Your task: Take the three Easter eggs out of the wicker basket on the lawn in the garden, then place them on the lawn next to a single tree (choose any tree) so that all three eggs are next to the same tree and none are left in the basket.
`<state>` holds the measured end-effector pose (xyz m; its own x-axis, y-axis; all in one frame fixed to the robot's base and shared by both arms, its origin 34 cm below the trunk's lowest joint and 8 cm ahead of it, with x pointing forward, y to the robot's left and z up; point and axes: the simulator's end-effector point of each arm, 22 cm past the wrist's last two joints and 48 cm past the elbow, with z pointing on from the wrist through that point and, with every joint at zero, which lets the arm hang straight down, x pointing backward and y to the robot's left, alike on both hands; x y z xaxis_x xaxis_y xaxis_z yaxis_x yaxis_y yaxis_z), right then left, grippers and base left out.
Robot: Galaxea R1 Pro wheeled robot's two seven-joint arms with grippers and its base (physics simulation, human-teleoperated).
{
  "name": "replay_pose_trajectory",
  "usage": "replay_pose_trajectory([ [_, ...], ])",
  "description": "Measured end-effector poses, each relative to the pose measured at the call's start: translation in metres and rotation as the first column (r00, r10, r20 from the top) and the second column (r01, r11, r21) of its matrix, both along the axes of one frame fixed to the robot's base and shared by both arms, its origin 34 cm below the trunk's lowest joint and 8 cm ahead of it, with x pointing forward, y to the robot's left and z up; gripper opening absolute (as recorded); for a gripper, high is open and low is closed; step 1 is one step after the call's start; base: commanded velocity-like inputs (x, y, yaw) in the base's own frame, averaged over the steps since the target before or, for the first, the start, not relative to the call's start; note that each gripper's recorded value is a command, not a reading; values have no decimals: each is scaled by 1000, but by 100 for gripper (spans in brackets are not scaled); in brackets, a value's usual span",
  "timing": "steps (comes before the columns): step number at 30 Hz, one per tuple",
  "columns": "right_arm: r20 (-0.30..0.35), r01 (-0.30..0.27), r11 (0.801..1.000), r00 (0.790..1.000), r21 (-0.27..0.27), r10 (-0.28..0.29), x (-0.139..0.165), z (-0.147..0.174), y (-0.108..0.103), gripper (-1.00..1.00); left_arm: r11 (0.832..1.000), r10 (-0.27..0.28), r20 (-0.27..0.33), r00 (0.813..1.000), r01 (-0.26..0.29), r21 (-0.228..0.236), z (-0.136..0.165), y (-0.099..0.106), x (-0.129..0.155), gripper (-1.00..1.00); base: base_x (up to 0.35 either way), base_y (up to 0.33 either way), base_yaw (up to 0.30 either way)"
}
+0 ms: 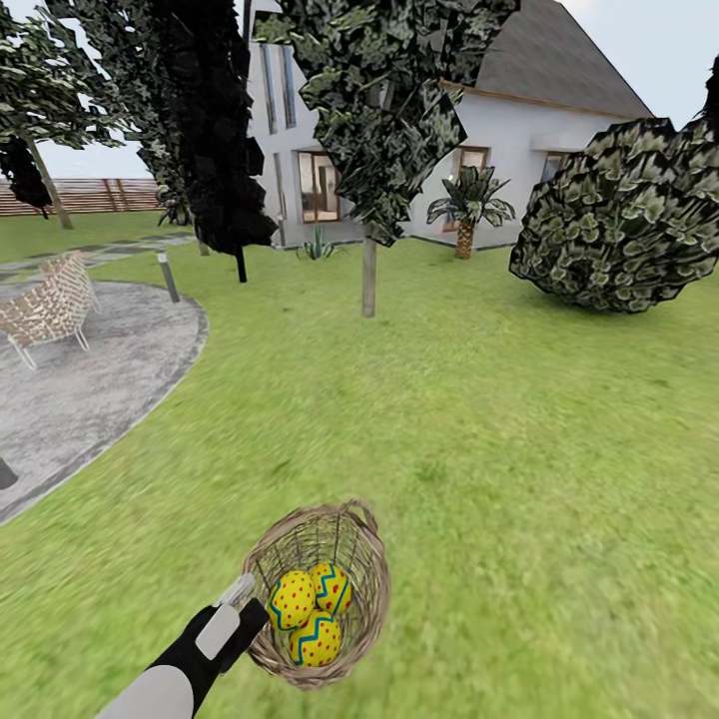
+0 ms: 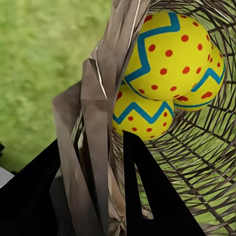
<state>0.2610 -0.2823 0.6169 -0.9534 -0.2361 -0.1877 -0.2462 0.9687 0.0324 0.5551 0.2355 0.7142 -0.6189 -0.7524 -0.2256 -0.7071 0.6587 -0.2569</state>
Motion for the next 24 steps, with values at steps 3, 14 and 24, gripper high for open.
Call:
replay_pose_trajectory([
  [3,0,0,1000,1000,0,0,0,0,0,100,1000,0,0,1000,0,0,0,0,0,-100,318,-108,0],
  [14,0,0,1000,1000,0,0,0,0,0,100,1000,0,0,1000,0,0,0,0,0,-100,321,-78,0],
  [24,0,0,1000,1000,0,0,0,0,0,100,1000,3,-2,1000,-3,-2,0,0,-1,-100,332,0,0],
])
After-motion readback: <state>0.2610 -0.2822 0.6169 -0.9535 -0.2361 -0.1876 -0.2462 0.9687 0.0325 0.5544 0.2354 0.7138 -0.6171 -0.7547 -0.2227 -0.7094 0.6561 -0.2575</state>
